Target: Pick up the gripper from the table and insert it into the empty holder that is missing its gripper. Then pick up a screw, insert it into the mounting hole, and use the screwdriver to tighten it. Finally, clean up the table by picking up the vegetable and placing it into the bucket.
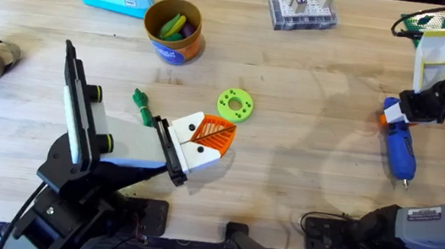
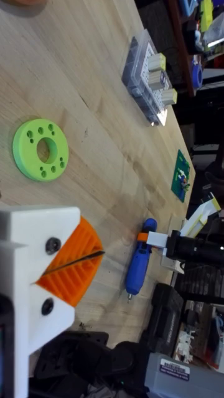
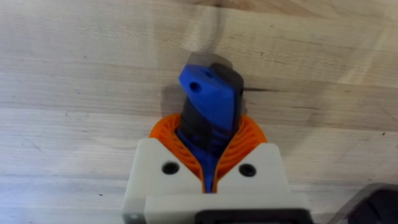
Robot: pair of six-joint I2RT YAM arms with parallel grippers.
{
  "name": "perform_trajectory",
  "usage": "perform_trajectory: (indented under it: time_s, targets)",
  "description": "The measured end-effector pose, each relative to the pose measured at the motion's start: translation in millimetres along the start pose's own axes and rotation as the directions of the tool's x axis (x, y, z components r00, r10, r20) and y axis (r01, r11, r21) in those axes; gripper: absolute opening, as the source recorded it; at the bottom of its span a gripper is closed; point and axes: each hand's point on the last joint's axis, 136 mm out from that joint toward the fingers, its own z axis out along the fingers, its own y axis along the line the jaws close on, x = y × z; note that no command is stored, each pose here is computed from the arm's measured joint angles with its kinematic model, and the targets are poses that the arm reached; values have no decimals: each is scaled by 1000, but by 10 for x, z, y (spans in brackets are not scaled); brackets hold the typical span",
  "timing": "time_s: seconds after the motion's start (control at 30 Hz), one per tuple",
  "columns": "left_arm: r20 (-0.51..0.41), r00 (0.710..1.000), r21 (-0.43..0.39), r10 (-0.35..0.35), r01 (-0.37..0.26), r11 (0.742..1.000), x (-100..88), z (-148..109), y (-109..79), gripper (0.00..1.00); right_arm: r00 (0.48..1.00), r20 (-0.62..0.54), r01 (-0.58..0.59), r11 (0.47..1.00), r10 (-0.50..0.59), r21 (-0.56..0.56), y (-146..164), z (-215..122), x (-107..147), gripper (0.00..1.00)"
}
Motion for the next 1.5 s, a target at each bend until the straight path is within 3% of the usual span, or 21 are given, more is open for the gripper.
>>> perform_trajectory:
  time_s: [1.5]
  targets:
    - [0, 1000, 0, 0, 0, 1000, 0, 0, -1, 15, 1000, -10, -27, 999, 26, -44, 86, -6, 33, 42]
